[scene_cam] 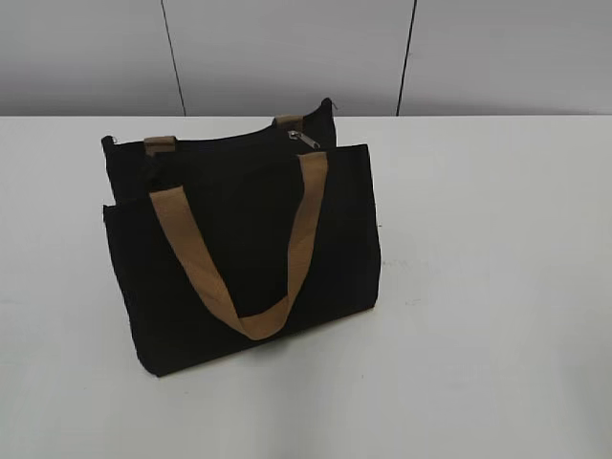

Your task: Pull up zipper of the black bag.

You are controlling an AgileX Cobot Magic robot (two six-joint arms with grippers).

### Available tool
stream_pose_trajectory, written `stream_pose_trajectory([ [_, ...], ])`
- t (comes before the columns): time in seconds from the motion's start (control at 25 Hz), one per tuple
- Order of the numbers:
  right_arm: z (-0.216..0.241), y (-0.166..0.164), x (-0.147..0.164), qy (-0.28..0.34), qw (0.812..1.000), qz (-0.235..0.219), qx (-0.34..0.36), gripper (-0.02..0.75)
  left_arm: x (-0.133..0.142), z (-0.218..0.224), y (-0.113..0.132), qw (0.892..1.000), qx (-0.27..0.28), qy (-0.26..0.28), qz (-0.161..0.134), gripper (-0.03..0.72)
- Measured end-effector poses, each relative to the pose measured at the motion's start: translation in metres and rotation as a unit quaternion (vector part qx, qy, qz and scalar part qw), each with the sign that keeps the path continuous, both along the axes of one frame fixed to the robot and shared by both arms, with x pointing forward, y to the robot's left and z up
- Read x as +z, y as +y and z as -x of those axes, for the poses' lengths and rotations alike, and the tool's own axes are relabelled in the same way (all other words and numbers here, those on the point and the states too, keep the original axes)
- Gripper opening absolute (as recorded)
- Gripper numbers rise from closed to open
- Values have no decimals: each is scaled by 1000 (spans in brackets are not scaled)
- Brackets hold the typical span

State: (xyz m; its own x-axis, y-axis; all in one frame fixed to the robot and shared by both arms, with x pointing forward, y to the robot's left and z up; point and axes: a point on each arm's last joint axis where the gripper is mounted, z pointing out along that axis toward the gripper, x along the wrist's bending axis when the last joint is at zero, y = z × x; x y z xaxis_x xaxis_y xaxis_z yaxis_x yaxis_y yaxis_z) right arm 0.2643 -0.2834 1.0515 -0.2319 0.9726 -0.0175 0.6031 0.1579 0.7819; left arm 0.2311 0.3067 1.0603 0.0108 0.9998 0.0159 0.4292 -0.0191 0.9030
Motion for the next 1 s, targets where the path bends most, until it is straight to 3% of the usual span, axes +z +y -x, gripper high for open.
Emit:
stream_pose_trajectory([
  [0.32, 32, 0, -4, -88, 996, 1, 3, 393, 0, 2, -2, 1000, -18, -4, -6, 421],
  [0.56, 32, -1, -5, -87, 996, -1, -2, 393, 0, 2, -4, 999, -39, -5, -33, 418],
  [1.0, 32, -1, -5, -86, 996, -2, -3, 393, 0, 2, -4, 999, -41, -5, -35, 417],
])
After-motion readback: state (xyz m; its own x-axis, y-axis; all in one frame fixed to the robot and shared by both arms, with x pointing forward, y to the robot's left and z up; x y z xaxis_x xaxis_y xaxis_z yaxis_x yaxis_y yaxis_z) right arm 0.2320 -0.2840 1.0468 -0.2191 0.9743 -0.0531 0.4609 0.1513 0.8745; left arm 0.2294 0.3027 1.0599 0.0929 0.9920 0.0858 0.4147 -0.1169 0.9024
